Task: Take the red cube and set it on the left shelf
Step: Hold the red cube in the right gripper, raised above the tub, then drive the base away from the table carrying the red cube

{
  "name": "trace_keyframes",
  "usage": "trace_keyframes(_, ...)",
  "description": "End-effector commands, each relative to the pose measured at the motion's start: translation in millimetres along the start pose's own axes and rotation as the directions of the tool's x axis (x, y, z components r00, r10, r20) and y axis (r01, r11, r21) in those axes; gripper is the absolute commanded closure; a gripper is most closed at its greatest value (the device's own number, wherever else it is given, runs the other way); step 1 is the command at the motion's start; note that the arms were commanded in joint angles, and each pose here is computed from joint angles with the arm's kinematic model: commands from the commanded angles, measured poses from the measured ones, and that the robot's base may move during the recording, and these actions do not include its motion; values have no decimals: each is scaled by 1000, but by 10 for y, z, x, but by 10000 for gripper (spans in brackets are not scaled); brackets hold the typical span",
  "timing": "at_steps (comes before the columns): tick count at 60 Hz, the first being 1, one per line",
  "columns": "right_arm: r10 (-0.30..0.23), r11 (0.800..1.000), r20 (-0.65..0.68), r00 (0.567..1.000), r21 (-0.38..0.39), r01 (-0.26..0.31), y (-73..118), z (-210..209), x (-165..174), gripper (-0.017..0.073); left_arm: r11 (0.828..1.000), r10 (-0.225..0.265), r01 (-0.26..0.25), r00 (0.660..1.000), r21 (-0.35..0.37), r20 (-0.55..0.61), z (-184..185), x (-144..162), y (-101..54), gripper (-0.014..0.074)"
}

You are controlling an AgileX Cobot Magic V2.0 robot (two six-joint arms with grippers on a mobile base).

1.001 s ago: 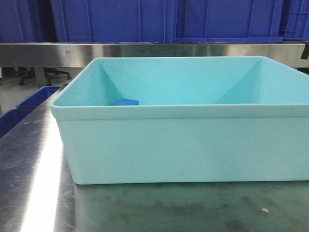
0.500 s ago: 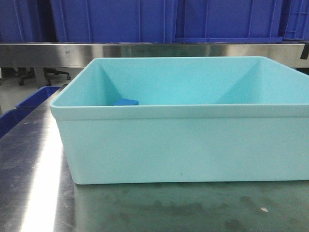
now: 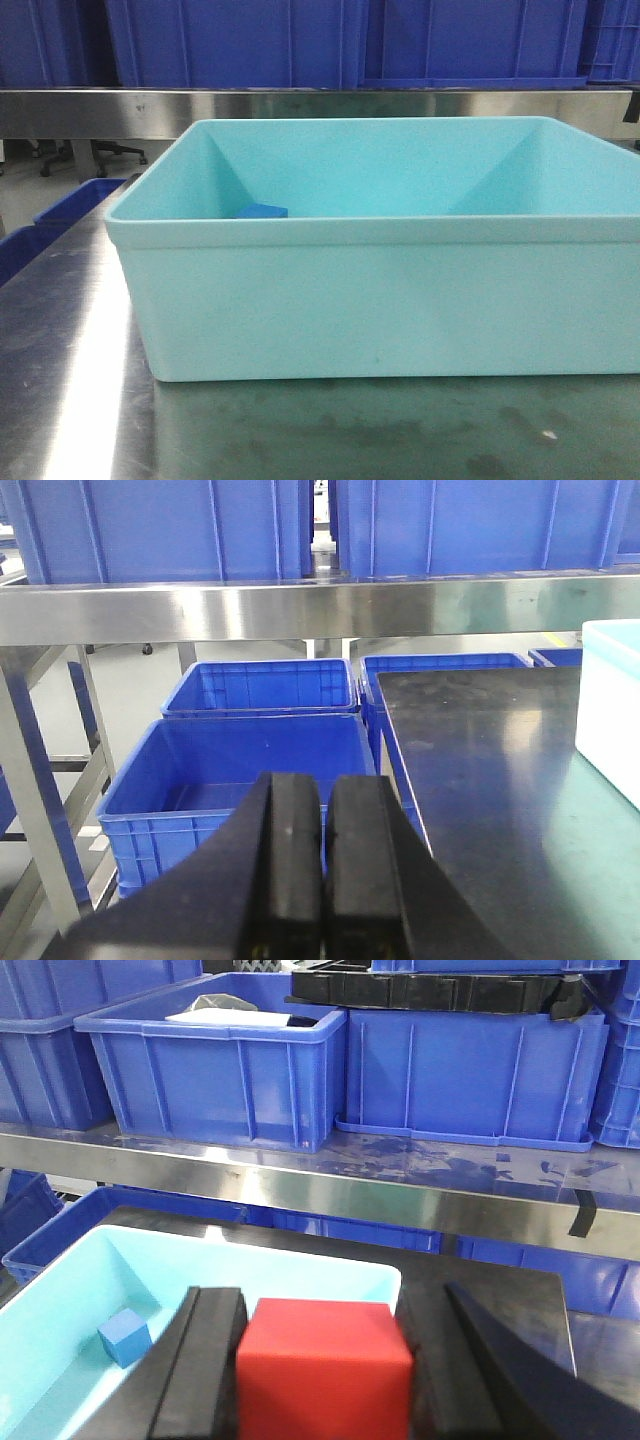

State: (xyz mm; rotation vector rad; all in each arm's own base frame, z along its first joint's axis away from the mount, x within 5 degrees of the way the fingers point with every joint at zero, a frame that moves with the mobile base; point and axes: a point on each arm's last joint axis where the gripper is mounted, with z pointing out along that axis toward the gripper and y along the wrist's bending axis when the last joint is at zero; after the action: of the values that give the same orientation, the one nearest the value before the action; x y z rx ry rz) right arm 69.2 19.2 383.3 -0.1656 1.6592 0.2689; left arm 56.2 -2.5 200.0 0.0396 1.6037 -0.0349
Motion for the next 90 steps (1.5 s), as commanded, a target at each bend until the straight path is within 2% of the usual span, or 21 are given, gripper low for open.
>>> trace_keyframes(1, -5, 1000, 104, 995, -3, 6, 9, -20, -149, 503, 1000, -1, 1, 997, 3, 74, -1, -1, -2, 492)
trace_keyframes(90, -6, 1000, 103, 995, -3, 6, 9, -17, -149, 503, 1000, -1, 1, 997, 3, 74, -1, -1, -2, 492)
